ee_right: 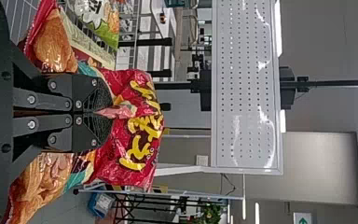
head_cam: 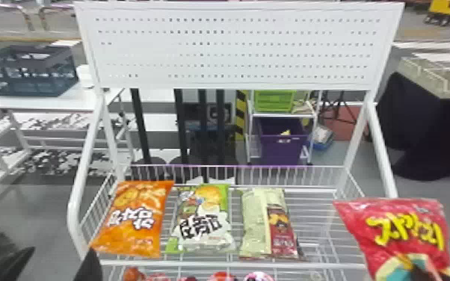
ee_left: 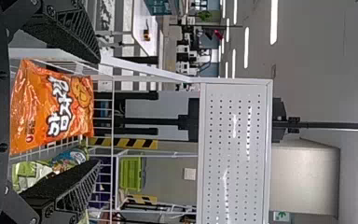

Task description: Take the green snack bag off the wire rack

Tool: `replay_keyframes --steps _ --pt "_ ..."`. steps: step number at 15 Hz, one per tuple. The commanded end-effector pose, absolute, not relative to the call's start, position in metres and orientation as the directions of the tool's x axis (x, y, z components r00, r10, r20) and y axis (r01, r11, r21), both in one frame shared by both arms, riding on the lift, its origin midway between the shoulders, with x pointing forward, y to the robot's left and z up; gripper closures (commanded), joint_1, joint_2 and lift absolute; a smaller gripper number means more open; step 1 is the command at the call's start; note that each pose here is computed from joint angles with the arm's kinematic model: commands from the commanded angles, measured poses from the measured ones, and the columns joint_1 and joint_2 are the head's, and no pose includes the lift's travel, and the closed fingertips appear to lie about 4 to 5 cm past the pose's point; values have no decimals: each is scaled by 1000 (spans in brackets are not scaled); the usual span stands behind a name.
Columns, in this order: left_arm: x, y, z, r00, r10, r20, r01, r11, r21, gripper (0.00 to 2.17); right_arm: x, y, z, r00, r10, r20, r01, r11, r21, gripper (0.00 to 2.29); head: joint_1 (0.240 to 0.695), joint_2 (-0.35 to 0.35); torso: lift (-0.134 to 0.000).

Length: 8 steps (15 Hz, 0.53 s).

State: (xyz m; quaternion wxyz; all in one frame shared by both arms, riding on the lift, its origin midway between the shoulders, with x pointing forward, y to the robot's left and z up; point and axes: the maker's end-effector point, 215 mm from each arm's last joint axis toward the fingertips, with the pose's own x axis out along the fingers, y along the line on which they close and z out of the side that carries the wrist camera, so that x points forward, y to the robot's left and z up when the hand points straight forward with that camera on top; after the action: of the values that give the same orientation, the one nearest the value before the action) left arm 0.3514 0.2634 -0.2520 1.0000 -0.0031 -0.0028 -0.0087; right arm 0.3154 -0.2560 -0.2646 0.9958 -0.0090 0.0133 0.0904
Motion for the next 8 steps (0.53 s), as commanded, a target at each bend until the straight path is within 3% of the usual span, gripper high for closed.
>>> replay_keyframes --steps 1,8 --pt "351 264 -252 1000 -16 7 16 1000 -7 140 315 -256 -265 983 180 -28 -180 984 -17 2175 499 0 0" --pt "351 264 -248 1000 -15 21 15 1000 -11 140 315 -257 -263 984 178 -24 -178 984 -16 2175 499 0 0"
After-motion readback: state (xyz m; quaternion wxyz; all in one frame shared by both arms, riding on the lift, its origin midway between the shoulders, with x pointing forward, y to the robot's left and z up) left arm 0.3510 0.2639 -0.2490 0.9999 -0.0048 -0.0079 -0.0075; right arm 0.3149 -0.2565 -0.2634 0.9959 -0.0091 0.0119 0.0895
